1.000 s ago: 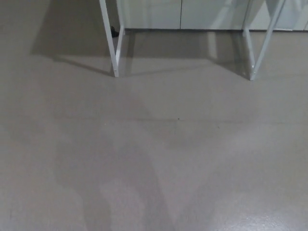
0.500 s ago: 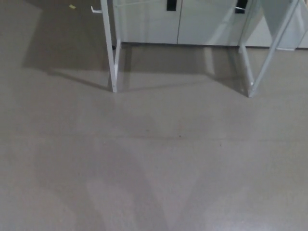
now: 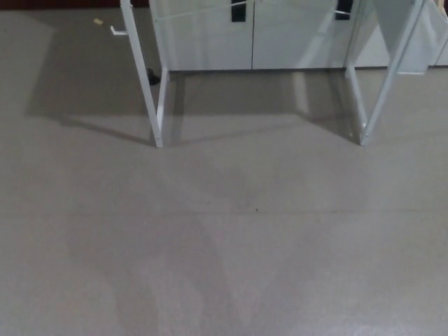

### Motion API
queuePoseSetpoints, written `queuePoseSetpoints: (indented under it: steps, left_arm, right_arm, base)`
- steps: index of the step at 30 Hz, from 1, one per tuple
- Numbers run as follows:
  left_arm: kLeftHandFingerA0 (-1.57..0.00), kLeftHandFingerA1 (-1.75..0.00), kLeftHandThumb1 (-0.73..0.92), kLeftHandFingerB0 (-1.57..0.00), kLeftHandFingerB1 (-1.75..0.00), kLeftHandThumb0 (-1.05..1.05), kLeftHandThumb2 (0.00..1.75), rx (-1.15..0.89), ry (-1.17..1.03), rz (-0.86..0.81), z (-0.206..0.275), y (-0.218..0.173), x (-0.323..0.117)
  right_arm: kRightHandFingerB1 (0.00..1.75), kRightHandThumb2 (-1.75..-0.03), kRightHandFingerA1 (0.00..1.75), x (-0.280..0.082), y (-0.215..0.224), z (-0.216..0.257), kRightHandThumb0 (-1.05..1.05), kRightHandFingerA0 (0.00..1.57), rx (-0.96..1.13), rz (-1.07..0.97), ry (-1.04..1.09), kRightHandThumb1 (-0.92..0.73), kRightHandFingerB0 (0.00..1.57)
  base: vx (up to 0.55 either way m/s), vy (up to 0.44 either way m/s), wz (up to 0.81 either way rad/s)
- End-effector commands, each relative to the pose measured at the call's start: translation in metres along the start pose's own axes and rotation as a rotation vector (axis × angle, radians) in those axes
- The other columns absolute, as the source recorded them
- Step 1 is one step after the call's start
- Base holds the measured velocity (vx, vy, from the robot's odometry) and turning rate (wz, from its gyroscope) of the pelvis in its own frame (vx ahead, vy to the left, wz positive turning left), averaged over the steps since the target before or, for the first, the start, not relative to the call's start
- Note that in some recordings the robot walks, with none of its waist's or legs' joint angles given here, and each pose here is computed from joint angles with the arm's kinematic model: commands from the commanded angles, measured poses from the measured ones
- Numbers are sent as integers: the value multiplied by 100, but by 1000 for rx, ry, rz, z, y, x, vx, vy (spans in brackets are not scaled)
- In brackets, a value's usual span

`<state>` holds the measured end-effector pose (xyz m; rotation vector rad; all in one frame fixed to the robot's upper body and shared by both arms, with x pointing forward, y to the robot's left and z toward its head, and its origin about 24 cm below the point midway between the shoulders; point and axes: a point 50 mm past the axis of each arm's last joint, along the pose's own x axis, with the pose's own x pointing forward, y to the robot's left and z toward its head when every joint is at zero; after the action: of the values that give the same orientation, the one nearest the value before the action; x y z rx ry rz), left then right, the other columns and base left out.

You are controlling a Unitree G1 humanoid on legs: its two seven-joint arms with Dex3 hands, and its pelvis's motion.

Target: The robot walk towards a table in front and click the button on the base of the boilling pot using its left middle finger

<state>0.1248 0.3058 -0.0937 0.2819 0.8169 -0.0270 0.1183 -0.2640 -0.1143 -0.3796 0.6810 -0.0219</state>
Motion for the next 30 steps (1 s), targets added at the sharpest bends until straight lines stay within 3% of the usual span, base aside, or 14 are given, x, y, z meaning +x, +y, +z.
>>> queuePoseSetpoints:
  steps: [1,14,30]
  left_arm:
    - [-57,-45,51,-43,-35,-19,55,25,1,20,0,7,-3]
    - [-56,-45,52,-43,-35,-17,55,33,-1,20,1,7,-2]
    - [-58,-45,52,-43,-35,-18,55,50,-3,17,0,6,-3]
  right_arm:
    - [47,-54,57,-1,-1,0,-21,84,-18,-7,-6,-48,53]
    - [48,-54,57,-1,0,1,-22,86,-47,-1,-10,-48,55]
    - [48,-54,58,-1,0,0,-23,88,-74,0,-16,-47,56]
  base:
    - [96,-31,-11]
    - [107,104,4]
    - [107,-116,1]
